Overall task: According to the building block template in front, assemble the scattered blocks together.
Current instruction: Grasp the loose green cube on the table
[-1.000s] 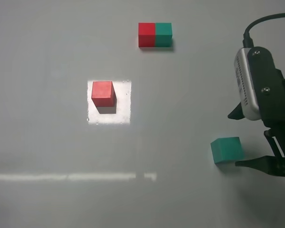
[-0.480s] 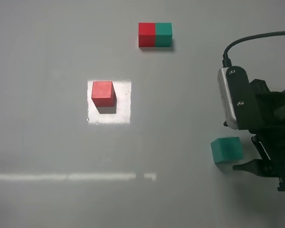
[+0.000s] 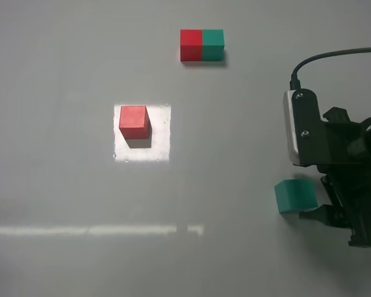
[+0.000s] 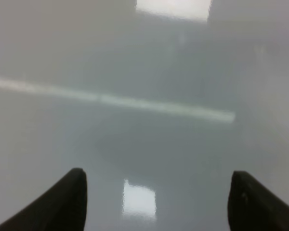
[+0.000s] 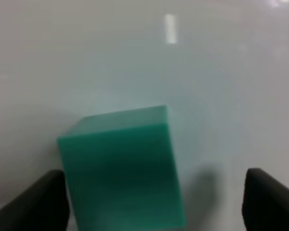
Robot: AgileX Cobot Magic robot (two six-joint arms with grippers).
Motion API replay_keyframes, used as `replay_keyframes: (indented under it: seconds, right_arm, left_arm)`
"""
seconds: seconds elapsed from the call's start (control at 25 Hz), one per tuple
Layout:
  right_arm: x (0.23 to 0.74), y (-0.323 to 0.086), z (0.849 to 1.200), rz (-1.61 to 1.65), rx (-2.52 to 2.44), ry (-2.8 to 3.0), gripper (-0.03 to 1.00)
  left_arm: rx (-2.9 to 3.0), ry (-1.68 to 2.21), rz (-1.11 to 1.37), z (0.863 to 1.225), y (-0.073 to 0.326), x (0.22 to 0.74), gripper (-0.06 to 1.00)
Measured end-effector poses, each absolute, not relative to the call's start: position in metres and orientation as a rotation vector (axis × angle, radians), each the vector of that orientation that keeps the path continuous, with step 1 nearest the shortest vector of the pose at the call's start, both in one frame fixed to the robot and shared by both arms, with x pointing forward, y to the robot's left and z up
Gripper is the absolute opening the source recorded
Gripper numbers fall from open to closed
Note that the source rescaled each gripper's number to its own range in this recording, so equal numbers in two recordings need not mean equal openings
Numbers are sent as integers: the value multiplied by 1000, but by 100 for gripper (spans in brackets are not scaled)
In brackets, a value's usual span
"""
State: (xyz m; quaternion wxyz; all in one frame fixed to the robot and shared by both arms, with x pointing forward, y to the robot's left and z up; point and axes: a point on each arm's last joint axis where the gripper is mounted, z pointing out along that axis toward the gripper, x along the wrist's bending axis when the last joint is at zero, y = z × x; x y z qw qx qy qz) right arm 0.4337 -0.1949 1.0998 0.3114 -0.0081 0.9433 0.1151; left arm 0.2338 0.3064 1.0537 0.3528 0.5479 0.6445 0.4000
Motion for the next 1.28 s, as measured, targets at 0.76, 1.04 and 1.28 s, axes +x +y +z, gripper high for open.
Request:
replay_keyframes:
  seconds: [0.76, 1.04, 1.28]
  right_arm:
    - [433, -192, 1099, 340, -42, 2489, 76]
    - [440, -189, 1091, 308, -58, 2507, 76]
    - [442, -190, 1088, 288, -27, 2524, 71]
  left_arm:
    - [1417, 1667, 1035, 1054, 306, 234, 53]
    - [1417, 1667, 1035, 1054, 306, 234, 53]
    - [1417, 1667, 1035, 1054, 306, 234, 53]
